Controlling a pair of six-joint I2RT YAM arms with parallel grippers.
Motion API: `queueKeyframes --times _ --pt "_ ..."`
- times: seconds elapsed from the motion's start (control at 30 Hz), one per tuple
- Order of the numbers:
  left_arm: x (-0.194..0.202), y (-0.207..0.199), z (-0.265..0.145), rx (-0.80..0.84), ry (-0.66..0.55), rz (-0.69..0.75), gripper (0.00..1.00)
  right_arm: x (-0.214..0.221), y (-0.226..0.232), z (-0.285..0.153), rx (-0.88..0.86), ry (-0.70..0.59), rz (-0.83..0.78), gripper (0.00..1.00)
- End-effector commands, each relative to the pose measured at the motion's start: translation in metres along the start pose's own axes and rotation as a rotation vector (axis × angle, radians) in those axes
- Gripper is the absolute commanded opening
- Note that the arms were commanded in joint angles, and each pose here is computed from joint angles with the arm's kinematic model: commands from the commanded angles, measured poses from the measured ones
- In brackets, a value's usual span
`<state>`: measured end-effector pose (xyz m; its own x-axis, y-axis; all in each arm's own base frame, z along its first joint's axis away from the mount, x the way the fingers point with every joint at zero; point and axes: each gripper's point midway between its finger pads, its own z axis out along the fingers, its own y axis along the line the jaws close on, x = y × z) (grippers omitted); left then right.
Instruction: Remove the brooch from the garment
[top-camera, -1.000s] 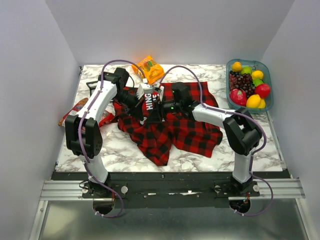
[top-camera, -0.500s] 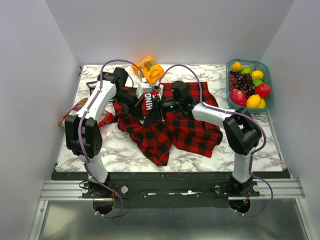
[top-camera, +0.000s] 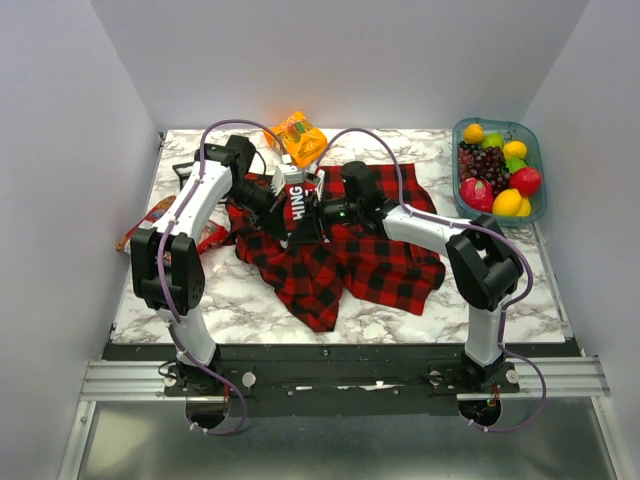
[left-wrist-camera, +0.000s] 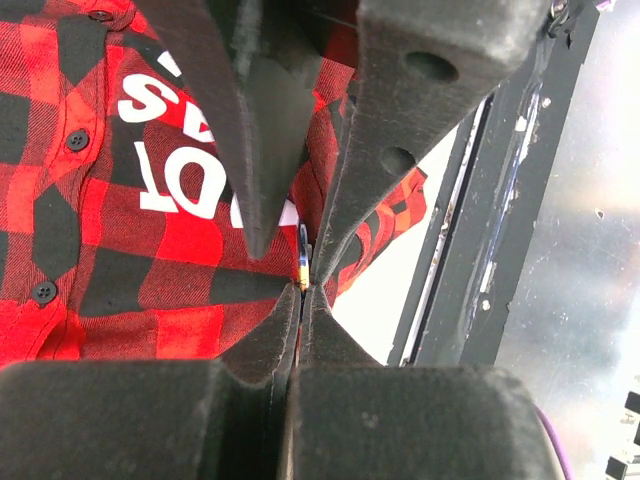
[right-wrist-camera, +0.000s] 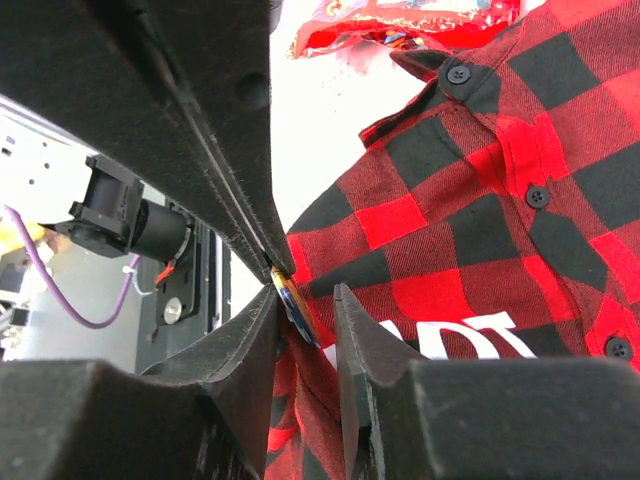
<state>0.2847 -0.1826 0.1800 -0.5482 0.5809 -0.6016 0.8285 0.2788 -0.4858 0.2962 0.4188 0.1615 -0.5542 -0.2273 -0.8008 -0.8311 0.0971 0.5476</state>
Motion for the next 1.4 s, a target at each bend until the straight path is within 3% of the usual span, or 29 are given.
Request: queueKeyframes --times 0.0,0.47,0.77,0.8,0.93,1.1,1.33,1.37 --pt "0.006 -0.042 -0.007 0.145 0.003 -0.176 0.0 0.006 -0.017 0.002 0.068 0.021 -0.041 0.35" --pt "-0.002 -0.054 -0.002 0.248 -0.068 -0.296 0.0 -0.006 -0.043 -0.002 0.213 0.003 -0.124 0.26" --pt "0.006 -0.047 -0.006 0.177 -0.02 -0.244 0.0 0.005 -0.053 -0.012 0.294 0.065 -0.162 0.25" --pt "0.008 -0.045 -0.007 0.16 -0.008 -0.231 0.0 0.001 -0.047 -0.018 0.289 0.07 -0.229 0.26" --pt "0.016 -0.031 -0.013 0.073 0.041 -0.171 0.0 0.016 -0.02 -0.036 0.186 0.105 -0.304 0.33" --pt "0.013 -0.021 -0.018 0.006 0.042 -0.135 0.0 0.028 0.027 -0.052 -0.025 0.106 -0.416 0.5" --pt "0.001 -0.013 -0.019 -0.064 -0.028 -0.139 0.0 0.01 0.014 -0.042 0.024 0.096 -0.388 0.54" --pt "0.002 -0.012 -0.017 -0.072 -0.036 -0.189 0.0 0.01 0.005 -0.038 0.053 0.101 -0.373 0.54"
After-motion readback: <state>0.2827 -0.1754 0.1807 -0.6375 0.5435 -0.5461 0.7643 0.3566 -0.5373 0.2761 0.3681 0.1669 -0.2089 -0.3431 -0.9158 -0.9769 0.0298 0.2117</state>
